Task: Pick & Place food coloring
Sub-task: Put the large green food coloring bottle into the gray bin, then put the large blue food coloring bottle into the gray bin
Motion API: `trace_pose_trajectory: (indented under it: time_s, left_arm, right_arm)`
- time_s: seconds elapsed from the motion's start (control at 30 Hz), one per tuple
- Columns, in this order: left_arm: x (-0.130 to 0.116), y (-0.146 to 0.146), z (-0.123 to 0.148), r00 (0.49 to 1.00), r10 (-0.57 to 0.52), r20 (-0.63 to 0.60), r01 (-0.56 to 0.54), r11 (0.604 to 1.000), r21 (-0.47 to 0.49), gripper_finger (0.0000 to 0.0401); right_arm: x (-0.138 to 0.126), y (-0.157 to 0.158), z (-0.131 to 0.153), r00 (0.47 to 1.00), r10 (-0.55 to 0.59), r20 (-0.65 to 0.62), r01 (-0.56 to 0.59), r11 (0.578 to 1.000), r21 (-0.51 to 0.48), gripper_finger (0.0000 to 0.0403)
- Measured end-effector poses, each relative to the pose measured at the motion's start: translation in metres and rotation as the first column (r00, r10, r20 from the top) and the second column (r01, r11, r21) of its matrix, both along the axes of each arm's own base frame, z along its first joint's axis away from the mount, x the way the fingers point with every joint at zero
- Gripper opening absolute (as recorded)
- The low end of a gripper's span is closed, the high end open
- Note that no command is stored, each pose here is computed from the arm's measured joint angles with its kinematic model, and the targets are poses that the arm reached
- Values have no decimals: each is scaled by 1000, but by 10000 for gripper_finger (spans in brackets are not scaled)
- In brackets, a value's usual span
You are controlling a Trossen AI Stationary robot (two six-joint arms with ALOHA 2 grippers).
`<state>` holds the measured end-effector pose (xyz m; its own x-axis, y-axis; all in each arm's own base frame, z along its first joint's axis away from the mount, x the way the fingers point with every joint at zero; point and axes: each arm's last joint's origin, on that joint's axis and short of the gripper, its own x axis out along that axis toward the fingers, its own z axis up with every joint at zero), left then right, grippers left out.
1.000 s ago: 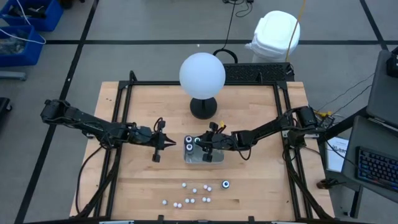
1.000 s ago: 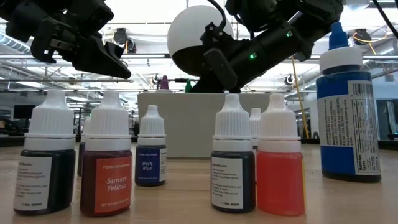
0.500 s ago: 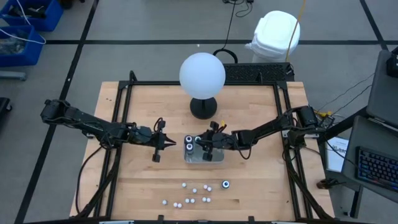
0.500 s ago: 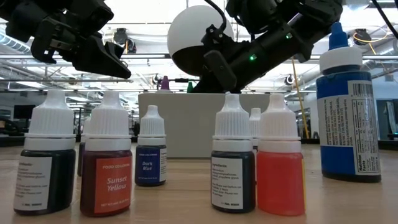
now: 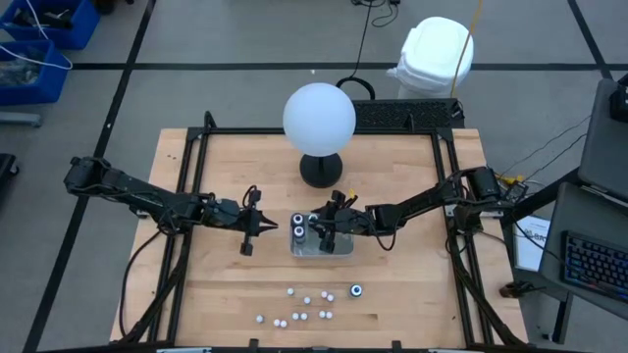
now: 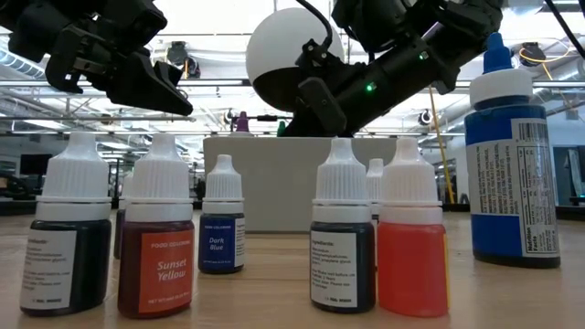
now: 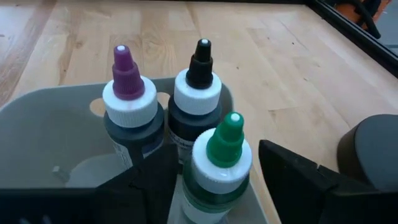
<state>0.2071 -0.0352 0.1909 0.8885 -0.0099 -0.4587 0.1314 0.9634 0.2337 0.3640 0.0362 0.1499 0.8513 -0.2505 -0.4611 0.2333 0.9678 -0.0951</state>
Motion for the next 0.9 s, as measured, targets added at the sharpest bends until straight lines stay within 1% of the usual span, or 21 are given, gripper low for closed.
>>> trace_pose_trajectory:
  time_s: [0.17,0.27,0.67,0.9]
  left_arm:
    - [0,0,0,1000,0,0,0,1000,0,26]
    - [0,0,0,1000,0,0,0,1000,0,26]
    - [0,0,0,1000,-2,-1,2,1000,5,26]
    - [0,0,0,1000,-2,0,2,1000,4,26]
  right_arm:
    - [1,0,1,1000,0,12,0,1000,2,237]
    - [2,0,4,999,0,43,0,1000,5,244]
    - [3,2,7,997,7,74,-7,1000,4,238]
    - [1,2,18,995,8,103,-9,1000,7,238]
